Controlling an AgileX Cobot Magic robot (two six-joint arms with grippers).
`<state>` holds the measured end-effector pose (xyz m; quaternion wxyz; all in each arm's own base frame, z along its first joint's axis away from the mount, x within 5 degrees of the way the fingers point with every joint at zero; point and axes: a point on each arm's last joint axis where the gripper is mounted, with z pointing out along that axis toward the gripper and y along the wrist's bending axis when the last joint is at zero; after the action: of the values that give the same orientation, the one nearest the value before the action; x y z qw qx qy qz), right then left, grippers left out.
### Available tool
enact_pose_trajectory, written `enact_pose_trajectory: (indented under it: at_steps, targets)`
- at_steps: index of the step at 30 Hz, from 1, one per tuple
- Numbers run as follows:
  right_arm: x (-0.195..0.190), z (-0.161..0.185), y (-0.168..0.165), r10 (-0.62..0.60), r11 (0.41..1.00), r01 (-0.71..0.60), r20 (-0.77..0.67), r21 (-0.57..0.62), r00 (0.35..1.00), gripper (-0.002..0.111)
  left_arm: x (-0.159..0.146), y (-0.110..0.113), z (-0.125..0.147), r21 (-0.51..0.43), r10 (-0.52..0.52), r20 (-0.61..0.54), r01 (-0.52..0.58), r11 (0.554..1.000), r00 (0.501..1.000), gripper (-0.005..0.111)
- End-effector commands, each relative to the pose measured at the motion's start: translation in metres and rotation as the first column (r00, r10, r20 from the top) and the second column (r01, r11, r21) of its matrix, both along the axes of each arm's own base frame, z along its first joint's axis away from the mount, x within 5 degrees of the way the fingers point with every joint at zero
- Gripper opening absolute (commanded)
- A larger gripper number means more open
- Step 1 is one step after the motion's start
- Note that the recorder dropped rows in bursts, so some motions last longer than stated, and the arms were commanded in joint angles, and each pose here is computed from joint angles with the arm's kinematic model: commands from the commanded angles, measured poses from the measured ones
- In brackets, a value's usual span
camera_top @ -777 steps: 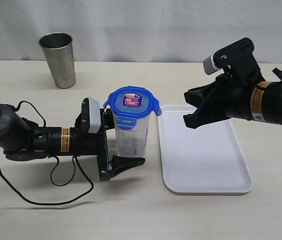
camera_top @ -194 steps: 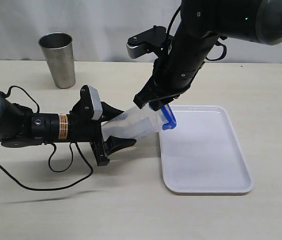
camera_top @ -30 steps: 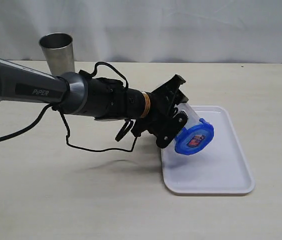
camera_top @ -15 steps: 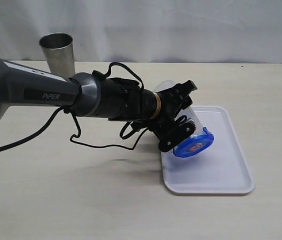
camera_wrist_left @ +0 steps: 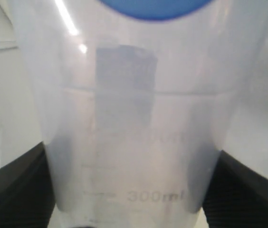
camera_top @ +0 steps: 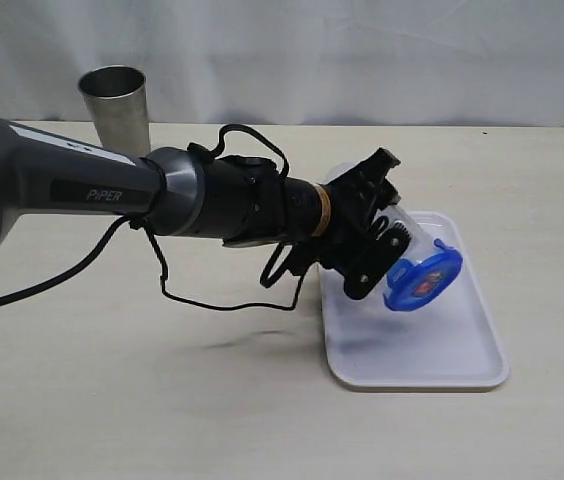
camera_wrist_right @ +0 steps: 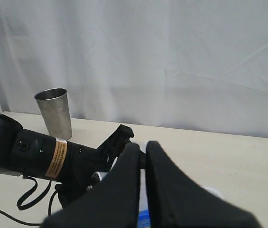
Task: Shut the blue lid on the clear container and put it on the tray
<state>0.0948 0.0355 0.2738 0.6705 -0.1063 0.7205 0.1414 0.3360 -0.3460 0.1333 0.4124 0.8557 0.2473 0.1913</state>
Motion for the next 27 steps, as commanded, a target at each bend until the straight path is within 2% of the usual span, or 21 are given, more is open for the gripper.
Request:
enact_pose_trajectory:
  at_steps: [1,3,5,9,12,16,19,21,27]
  targets:
    - [-0.001,-0.001,0.001,0.011,1.0,-0.011,-0.003,0.003,1.0,0.005,0.0,-0.01,0.015,-0.267,0.08,-0.142,-0.116,0.957,0.987,0.0]
    - [-0.001,-0.001,0.001,0.011,1.0,-0.011,-0.003,0.003,1.0,0.005,0.0,-0.012,0.018,-0.37,0.12,-0.25,-0.21,0.905,0.961,0.0]
    - [-0.001,-0.001,0.001,0.011,1.0,-0.011,-0.003,0.003,1.0,0.005,0.0,-0.014,0.019,-0.42,0.131,-0.324,-0.267,0.867,0.937,0.0]
    - [-0.001,-0.001,0.001,0.015,1.0,-0.015,-0.007,0.011,1.0,0.005,-0.002,-0.017,0.025,-0.526,0.11,-0.519,-0.418,0.741,0.847,0.0]
    - [-0.001,-0.001,0.001,0.017,1.0,-0.017,-0.008,0.011,1.0,0.005,-0.003,-0.02,0.029,-0.562,0.055,-0.65,-0.529,0.636,0.758,0.0]
    - [-0.001,-0.001,0.001,0.017,1.0,-0.017,-0.008,0.011,1.0,0.005,-0.004,-0.022,0.034,-0.564,-0.021,-0.752,-0.627,0.538,0.659,0.0]
    - [-0.001,-0.001,0.001,0.017,1.0,-0.017,-0.009,0.013,1.0,0.005,-0.004,-0.023,0.037,-0.54,-0.094,-0.819,-0.703,0.462,0.567,0.0]
    - [-0.001,-0.001,0.001,0.017,1.0,-0.017,-0.009,0.013,1.0,0.005,-0.005,-0.024,0.04,-0.533,-0.144,-0.837,-0.729,0.429,0.528,0.0]
    - [-0.001,-0.001,0.001,0.017,1.0,-0.017,-0.01,0.016,1.0,0.005,-0.008,-0.027,0.044,-0.564,-0.264,-0.825,-0.727,0.391,0.499,0.0]
